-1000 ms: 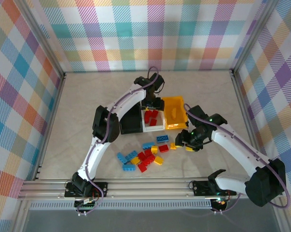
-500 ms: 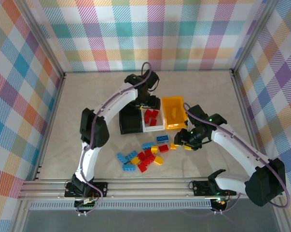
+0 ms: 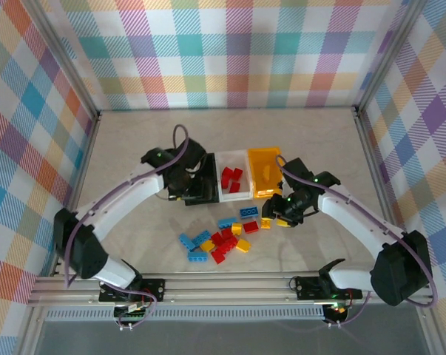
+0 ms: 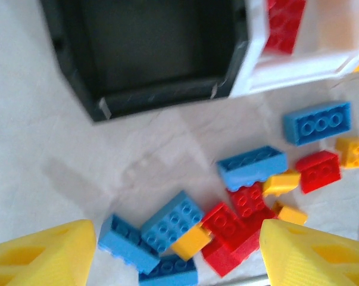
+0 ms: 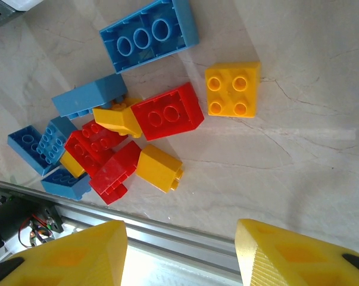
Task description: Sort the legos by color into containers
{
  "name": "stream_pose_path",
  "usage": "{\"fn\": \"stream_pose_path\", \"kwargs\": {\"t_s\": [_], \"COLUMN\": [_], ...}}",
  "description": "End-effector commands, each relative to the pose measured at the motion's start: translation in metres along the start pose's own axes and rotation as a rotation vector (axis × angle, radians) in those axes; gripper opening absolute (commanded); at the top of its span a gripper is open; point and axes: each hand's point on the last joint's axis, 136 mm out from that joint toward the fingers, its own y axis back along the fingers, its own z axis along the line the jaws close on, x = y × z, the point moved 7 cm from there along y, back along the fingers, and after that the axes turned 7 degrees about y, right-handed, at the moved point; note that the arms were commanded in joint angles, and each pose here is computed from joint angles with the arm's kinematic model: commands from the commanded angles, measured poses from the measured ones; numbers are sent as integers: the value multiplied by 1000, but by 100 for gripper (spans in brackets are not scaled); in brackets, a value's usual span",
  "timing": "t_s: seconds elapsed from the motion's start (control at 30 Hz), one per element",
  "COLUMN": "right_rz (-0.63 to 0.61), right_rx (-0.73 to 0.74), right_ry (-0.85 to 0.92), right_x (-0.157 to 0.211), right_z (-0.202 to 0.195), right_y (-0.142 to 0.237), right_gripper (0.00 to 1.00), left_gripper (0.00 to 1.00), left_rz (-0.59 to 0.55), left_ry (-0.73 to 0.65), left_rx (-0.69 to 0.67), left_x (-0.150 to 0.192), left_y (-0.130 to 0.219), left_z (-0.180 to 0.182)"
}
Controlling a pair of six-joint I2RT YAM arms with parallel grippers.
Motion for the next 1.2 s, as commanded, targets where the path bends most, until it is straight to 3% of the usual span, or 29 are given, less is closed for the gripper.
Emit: {"fn": "stream_pose_path", "kwargs": {"t_s": [0.0,0.33,0.6,1.17], "right_rz": [21,83,118,131], "right_rx": [-16,53,129,210], "right_ry": [-17,-33,-6,-24], "right_x": [1,0,-13,-49], "right_z": [-2,-17,-25,-22], "right_y": [-7,-32,-52,-77], "right_gripper": [51,51,50,47], "left_gripper": [74,74,74,75], "left_rz": [-7,80,109,101], "left_ry": [106,202,213,199], "left_rx": [7,-43,-1,-44], "left_x": [21,68,74,74], "left_y": [4,-17,-29,-30], "left_z": [15,47,45,50]}}
